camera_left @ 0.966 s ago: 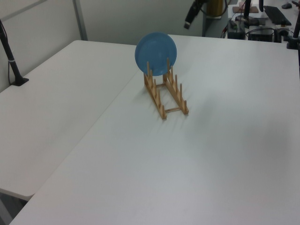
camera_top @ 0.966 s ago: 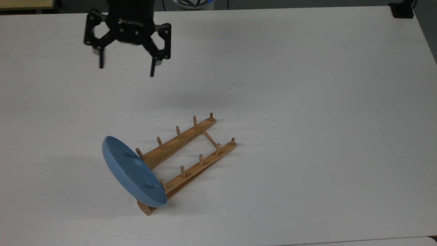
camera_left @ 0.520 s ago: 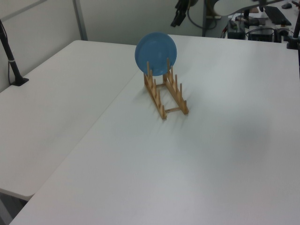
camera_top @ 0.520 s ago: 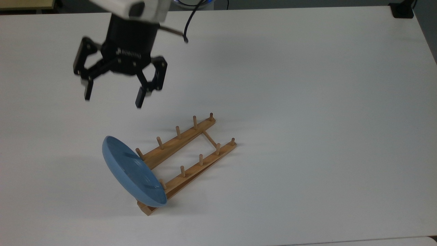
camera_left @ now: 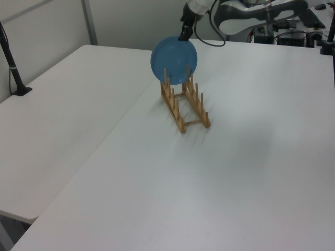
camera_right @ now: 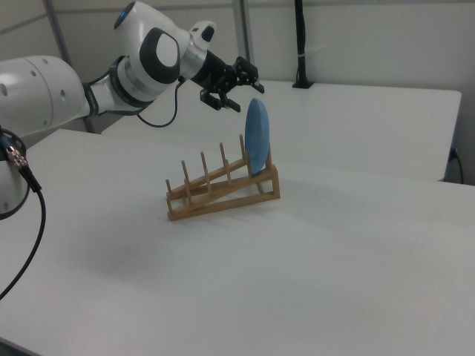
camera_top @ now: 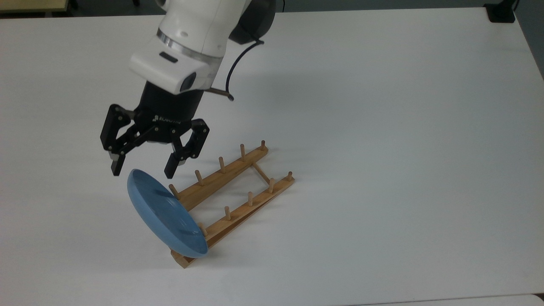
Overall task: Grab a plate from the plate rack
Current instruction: 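Move the open gripper down to the rim of the blue plate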
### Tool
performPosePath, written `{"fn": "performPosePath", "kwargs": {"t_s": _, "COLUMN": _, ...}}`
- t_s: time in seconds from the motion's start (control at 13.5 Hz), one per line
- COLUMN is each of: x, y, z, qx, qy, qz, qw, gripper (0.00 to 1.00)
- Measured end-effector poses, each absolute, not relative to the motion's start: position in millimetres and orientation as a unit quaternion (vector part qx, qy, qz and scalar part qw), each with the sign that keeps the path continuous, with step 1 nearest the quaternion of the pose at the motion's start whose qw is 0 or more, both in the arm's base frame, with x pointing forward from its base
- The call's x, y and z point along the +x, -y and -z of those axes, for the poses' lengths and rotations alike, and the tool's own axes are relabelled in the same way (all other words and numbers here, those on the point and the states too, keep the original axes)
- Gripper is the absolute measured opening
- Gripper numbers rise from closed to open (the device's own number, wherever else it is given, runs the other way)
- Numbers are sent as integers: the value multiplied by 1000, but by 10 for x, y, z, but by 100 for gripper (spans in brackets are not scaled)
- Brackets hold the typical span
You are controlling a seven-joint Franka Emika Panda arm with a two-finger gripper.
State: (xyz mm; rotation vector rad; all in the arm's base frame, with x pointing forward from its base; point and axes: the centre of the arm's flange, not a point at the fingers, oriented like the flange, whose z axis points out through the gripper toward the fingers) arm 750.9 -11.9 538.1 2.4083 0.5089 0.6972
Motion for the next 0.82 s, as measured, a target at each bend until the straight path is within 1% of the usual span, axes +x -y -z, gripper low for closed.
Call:
{"fn": "performPosePath", "kwargs": {"t_s": 0.07, "x": 7532, "y": 134, "z": -5357, "qx": 901, "qy": -192, "qz": -259, "qw": 291, "gripper": 86}}
{"fn": "performPosePath", "kwargs": {"t_s": 0.22, "x": 7548, "y": 171, "z": -5349, "qx": 897, "qy": -200, "qz": -255, "qw": 300, "gripper": 69}}
{"fn": "performPosePath", "kwargs": {"t_s": 0.3, "x": 7553, "y": 192, "z": -5339, "qx": 895, "qy": -205, "qz": -252, "qw": 306, "gripper": 65}}
{"fn": "performPosePath", "kwargs": {"t_s": 0.52, "x": 7603, "y": 248, "z": -5208, "qx": 895, "qy": -209, "qz": -241, "qw": 313, "gripper": 66}}
{"fn": "performPosePath", "kwargs": {"t_s": 0.74, "x": 7683, "y": 288, "z": -5092, "qx": 894, "qy": -208, "qz": -237, "qw": 318, "gripper": 63}}
{"fn": "performPosePath", "kwargs": {"t_s": 0.82, "x": 7690, "y": 284, "z": -5086, "qx": 894, "qy": -209, "qz": -237, "qw": 318, "gripper": 55}}
